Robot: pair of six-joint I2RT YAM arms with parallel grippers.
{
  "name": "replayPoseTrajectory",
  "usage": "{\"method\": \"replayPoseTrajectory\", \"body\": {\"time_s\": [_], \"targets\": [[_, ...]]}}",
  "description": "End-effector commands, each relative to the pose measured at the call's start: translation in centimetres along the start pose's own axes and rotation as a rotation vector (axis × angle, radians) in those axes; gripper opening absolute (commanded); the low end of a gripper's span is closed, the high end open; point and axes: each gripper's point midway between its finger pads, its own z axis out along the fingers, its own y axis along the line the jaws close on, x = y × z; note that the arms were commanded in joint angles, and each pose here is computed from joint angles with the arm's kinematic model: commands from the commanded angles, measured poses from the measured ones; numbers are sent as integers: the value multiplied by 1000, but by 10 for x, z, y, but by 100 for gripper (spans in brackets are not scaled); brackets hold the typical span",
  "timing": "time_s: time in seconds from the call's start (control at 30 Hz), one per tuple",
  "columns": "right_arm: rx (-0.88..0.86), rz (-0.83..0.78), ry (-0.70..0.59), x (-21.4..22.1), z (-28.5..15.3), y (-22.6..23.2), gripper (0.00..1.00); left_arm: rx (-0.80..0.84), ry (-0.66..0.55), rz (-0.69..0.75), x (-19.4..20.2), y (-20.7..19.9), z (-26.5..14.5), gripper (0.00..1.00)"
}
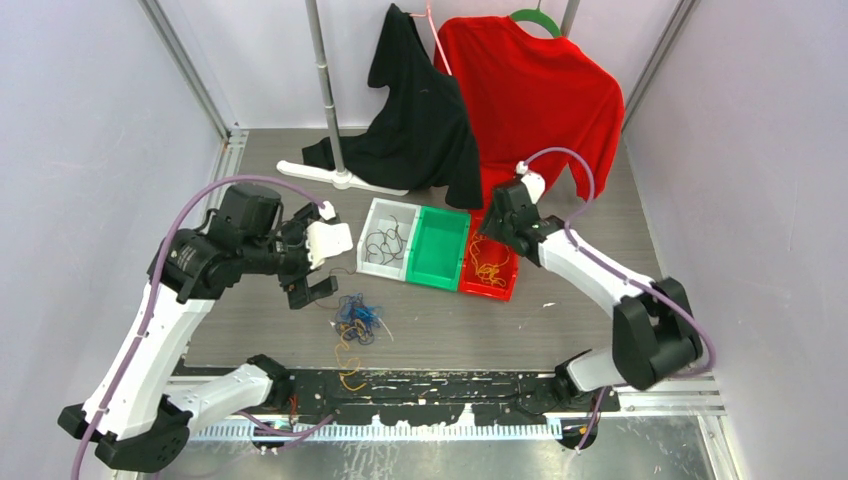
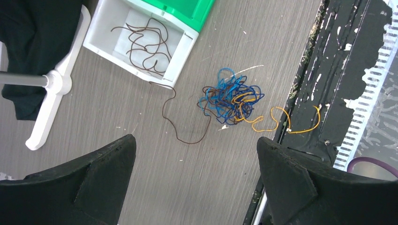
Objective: Untangle the cables
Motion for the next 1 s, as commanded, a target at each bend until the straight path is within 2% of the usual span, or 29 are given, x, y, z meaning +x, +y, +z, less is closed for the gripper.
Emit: {"method": "replayPoseTrajectory", "body": {"time_s": [0.0,0.13,0.23,0.33,0.43,0.53,0.63,0.83,0.97], "targets": [[-53,39,-222,-63,-49,14,50,-9,27,-5,6,3,5,100],[-104,6,-246,-65,-69,29,51,-3,59,-16,14,4,12,99],[-247,-97,-270,-45,-92,70,51,-5,80,-18,20,6,14,99],[-437,-237,-221,6,-112,124,50,-14,94,-33,28,12,17,99],[-639,-402,-116,79,-131,177,49,-20,89,-60,35,19,19,100],[-761,-492,-24,133,-136,207,51,-42,82,-88,43,29,20,100],[-856,-532,21,167,-138,230,52,-65,72,-138,54,38,16,100],[-890,-591,154,207,-123,247,52,-36,77,-194,80,36,24,99],[-910,-568,169,216,-119,251,49,-9,73,-97,92,23,31,100]]}}
